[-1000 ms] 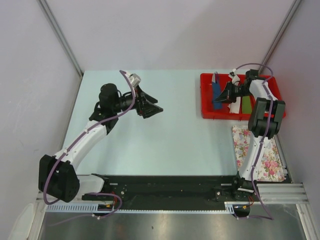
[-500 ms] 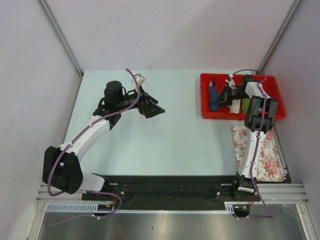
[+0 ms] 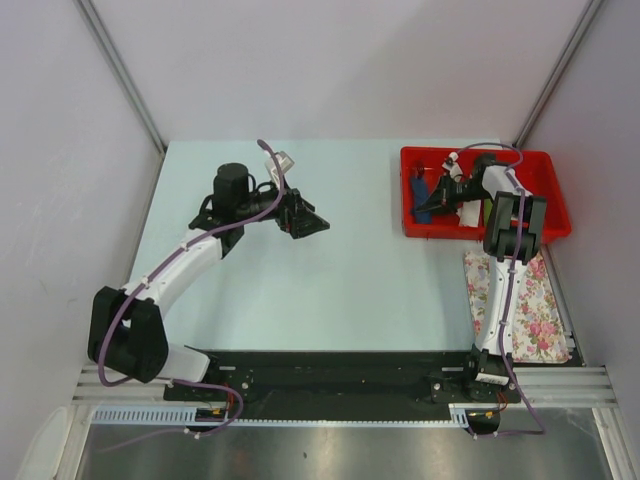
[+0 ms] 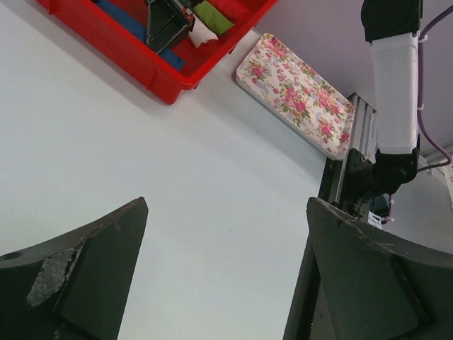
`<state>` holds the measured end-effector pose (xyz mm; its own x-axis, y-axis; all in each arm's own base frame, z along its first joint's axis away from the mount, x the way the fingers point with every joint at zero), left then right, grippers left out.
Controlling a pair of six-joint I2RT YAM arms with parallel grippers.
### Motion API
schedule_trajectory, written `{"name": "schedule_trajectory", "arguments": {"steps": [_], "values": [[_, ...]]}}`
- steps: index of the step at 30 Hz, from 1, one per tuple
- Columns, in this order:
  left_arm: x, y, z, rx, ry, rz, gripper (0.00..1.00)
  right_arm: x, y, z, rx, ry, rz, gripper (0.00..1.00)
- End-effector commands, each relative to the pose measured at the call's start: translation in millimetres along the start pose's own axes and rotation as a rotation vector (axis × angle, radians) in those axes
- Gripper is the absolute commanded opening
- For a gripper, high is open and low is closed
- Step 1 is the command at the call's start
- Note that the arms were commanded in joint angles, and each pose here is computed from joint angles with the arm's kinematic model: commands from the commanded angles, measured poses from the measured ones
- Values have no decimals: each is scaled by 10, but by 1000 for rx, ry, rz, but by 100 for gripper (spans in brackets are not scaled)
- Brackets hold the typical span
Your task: Place the utensils on the paper napkin and roll it up
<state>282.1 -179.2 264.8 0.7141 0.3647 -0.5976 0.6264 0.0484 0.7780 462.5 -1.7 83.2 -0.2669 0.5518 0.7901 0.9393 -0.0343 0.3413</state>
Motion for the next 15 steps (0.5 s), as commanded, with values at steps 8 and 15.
{"name": "schedule_trajectory", "arguments": {"steps": [8, 15], "values": [[32, 155, 20, -35, 2, 42, 100, -114, -80, 21, 59, -117, 61, 10], [48, 180, 46, -39, -2, 35, 100, -138, -56, 12, 90, -212, 51, 23]]}}
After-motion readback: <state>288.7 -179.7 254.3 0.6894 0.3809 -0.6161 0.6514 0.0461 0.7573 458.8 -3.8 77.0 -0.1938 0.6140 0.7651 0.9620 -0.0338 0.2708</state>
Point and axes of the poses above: each gripper's point midway between its finger pads, its own z axis out along the fingers, its own x axis along the line the jaws close on, y = z × x, the point moved 9 cm from there along -z, back along the fingers, and after that the axes turned 10 degrees about -z, right-handed, at the moved point
